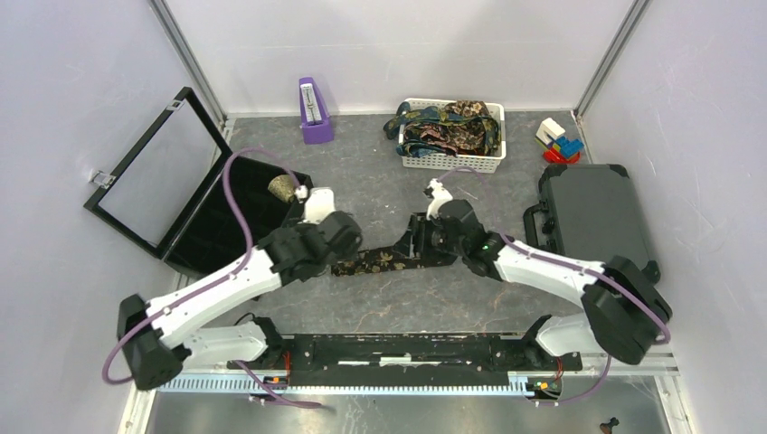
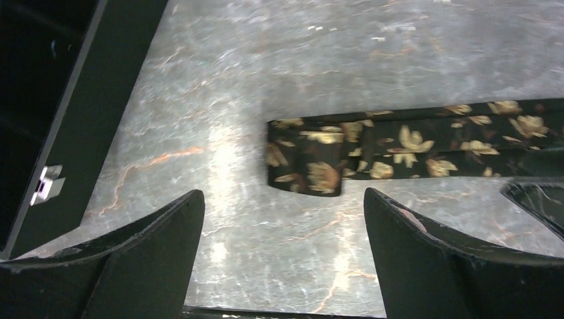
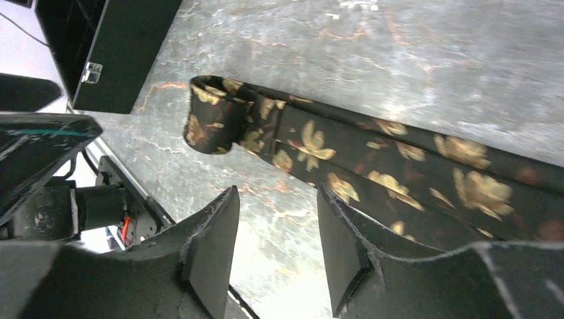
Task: Roll the ties
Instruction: Roll the tie at the center of the board.
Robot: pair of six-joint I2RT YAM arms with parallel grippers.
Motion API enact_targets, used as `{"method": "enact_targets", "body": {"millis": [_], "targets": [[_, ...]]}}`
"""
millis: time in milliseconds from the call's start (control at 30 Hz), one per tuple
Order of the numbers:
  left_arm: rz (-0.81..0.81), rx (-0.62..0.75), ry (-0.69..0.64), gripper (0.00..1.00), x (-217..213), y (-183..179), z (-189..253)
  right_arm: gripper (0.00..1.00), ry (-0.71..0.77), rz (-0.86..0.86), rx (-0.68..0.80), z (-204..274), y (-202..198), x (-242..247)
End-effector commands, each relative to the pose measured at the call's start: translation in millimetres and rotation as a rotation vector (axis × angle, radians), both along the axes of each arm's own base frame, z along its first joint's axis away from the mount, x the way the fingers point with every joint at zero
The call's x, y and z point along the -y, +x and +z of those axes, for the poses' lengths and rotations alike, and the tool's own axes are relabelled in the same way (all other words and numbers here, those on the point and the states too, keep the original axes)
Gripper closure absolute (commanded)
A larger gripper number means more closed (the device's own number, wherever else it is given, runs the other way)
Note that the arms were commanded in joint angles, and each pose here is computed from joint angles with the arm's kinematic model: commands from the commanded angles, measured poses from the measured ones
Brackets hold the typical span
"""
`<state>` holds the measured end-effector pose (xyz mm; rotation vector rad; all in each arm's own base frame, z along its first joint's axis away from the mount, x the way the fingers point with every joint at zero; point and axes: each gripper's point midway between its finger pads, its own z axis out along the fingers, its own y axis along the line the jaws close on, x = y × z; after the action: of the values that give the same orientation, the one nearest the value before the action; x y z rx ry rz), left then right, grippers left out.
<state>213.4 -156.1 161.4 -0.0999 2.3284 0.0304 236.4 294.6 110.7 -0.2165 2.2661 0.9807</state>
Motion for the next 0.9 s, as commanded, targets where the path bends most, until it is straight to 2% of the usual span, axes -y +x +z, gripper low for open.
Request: {"method": "enact_targets", "body": {"millis": [0,133,533,633,867], "targets": [[-0.026,-0.024,-0.149,0.05,-17.7,-2.2,-16.6,0.45,0.076,0.06,0.033,25.4,4.4,-47.4],[-0.007,0.004,-0.256,0.03,-32.7,-3.7,-20.4,0.41,0.056,0.105,0.011,18.2,-0.6,-78.5],[0.07,-0.03,-0.261,0.03,-50.5,-6.1,-36.0,0.37,-0.042,0.094,-0.033,-4.4,-4.2,-128.4],[0.078,-0.025,-0.265,0.03,-52.5,-7.1,-36.8,0.38,-0.056,0.085,-0.044,-11.7,-4.4,-133.6],[0.086,-0.007,-0.275,0.03,-54.5,-7.3,-34.3,0.51,-0.078,0.077,-0.057,-25.0,-2.0,-139.2]]}}
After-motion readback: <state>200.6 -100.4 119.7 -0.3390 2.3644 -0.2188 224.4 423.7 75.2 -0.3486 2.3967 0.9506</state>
